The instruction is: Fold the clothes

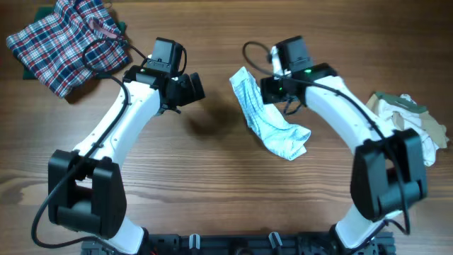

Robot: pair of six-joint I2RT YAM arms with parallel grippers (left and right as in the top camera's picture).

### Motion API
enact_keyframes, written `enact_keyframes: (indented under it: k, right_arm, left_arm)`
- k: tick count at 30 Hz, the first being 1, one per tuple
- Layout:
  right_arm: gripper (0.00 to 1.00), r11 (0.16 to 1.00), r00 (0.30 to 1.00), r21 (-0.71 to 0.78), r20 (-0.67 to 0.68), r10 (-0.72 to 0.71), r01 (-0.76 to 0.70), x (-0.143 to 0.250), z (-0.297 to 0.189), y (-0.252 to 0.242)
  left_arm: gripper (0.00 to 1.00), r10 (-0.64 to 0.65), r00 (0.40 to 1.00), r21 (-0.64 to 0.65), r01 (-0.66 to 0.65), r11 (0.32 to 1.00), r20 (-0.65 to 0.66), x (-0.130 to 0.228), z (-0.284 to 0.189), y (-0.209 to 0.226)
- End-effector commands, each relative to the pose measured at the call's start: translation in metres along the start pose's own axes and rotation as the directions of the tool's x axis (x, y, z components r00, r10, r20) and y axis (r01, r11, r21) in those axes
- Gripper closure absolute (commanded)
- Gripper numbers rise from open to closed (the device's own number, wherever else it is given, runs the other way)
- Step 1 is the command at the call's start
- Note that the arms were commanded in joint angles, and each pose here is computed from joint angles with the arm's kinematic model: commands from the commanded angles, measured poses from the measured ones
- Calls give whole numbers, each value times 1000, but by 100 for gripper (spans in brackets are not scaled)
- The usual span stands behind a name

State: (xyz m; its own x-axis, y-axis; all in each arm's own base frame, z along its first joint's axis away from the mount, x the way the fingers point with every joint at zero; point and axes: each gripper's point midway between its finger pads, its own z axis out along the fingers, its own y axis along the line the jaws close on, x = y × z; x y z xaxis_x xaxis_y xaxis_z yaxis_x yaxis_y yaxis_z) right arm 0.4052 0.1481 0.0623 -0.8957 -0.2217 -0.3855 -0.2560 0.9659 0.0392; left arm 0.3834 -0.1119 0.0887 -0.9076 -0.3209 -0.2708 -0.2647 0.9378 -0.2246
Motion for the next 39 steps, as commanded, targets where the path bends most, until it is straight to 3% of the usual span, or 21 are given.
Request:
enact_keyframes:
  k: [1,11,16,20,25,36,39]
  right_arm:
    - [30,992,994,62,-10,-112,112,0,6,16]
    - [31,974,983,144,-78,-167,177,17,26,23]
    - [41,975,984,145,-88,-157,169,20,31,23]
    - [54,977,986,145,-78,-148,158,18,32,24]
    - [62,977,986,145,-76,-146,156,17,32,24]
    - [65,976,980,138,-127,-151,168,30,48,23]
    - [71,975,981,149,-125,-149,167,30,48,21]
  left_arm:
    - [0,7,1000,-2,-7,1000,20,-4,-6,2]
    - [0,7,1000,-2,-7,1000,20,-3,-6,2]
    - [0,7,1000,-2,-7,1000,20,-3,-6,2]
    - [0,8,1000,-2,-8,1000,20,-3,-6,2]
    - [0,8,1000,-2,-8,1000,20,-3,-6,2]
    - [0,8,1000,-2,-8,1000,19,-3,-6,2]
    - [0,7,1000,-2,-7,1000,20,-4,-6,2]
